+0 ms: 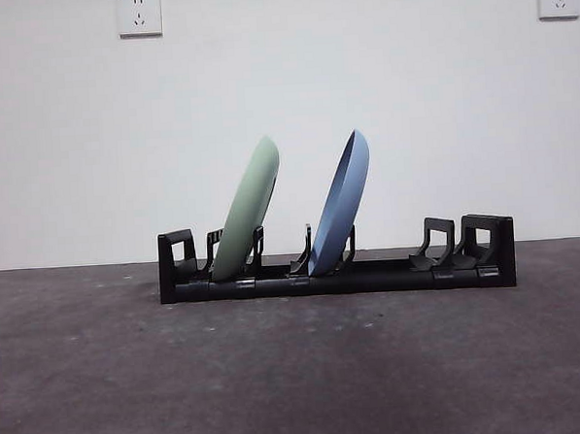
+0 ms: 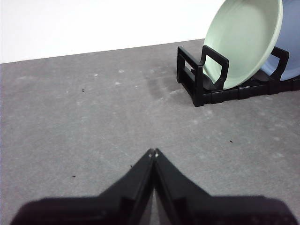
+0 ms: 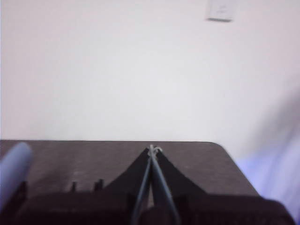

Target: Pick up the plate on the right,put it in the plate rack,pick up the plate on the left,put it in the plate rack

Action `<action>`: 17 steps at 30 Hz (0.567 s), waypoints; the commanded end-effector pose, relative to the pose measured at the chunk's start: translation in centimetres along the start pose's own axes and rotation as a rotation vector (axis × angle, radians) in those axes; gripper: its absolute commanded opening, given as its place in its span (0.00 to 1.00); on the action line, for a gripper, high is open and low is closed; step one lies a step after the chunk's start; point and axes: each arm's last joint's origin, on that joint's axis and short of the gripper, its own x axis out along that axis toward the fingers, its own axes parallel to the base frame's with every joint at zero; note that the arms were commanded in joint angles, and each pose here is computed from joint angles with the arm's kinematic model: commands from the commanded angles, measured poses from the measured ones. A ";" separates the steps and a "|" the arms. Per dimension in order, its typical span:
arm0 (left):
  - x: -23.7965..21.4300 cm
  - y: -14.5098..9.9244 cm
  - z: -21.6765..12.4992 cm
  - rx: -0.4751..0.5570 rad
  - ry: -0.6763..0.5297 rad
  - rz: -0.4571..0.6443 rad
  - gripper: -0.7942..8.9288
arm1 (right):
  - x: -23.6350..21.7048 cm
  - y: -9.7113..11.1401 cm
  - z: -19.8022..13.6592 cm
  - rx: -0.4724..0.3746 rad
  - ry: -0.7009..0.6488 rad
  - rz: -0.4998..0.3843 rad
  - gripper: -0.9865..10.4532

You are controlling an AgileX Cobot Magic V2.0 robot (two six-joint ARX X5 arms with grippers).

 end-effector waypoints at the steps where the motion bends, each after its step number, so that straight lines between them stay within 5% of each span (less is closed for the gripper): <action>1: 0.1 0.0 -0.3 -0.008 0.006 0.005 0.08 | -0.3 0.4 -3.9 -0.011 0.018 -0.010 0.09; 8: 0.1 0.0 -0.3 -0.008 0.006 0.005 0.08 | -1.1 1.2 -11.9 0.004 0.065 -0.001 0.09; 17: 0.1 0.0 -0.3 -0.008 0.006 0.005 0.08 | -1.2 1.9 -17.9 0.029 0.126 0.003 0.09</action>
